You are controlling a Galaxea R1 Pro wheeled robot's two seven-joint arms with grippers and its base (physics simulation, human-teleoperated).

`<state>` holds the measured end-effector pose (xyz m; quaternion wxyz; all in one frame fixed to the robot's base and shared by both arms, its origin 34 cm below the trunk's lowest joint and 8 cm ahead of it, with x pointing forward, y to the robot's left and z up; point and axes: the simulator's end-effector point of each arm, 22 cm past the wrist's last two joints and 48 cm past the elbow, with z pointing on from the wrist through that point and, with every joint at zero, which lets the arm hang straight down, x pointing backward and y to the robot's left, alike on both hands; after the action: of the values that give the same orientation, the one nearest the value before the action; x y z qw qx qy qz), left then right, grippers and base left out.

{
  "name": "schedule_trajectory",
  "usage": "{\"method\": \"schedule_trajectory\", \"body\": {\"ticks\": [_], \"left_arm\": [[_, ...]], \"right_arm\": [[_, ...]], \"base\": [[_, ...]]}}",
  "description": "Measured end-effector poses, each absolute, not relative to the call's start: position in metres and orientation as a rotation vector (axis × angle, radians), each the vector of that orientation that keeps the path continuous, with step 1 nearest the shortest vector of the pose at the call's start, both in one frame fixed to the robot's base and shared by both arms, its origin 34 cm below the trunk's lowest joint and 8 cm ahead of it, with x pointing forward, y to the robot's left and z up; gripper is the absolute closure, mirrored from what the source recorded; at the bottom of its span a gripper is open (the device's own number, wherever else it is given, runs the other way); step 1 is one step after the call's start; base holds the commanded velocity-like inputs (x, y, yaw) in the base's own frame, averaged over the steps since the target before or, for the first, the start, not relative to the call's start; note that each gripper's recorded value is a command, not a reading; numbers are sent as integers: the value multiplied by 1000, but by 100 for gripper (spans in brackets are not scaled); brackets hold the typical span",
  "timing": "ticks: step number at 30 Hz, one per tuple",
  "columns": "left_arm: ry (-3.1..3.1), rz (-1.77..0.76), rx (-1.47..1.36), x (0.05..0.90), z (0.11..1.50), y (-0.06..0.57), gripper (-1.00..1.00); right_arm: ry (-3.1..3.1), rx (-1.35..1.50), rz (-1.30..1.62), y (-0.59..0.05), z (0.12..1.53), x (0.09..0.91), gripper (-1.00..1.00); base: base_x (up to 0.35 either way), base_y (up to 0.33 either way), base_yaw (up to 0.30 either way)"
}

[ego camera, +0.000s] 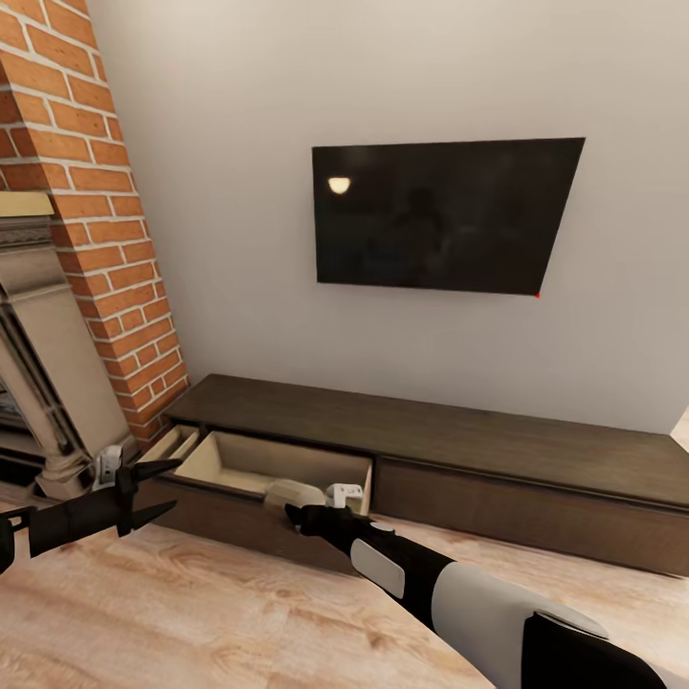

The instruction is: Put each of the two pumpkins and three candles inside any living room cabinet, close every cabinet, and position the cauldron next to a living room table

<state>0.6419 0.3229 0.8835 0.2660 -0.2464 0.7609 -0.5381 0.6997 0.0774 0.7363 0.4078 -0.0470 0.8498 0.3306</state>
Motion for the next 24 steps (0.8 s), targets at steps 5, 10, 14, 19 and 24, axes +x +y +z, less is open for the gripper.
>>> {"method": "schedule_trajectory", "body": {"ticks": [5, 10, 14, 19, 24], "left_arm": [[2055, -1453, -666, 642, 883, 323, -100], [2055, -1453, -666, 642, 883, 323, -100], [2055, -1453, -665, 642, 884, 323, -100], [2055, -1453, -665, 642, 884, 323, -100], [2056, -1454, -665, 641, 883, 322, -100]], "right_arm": [[2143, -113, 836, 77, 736, 700, 100], [2143, -111, 836, 77, 736, 700, 100], [2143, -111, 836, 77, 736, 700, 100], [2143, -111, 835, 76, 736, 700, 100], [2142, -110, 835, 75, 737, 701, 100]], "base": [[19, 116, 0], [51, 158, 0], [158, 204, 0], [244, 220, 0], [298, 86, -28]]}}
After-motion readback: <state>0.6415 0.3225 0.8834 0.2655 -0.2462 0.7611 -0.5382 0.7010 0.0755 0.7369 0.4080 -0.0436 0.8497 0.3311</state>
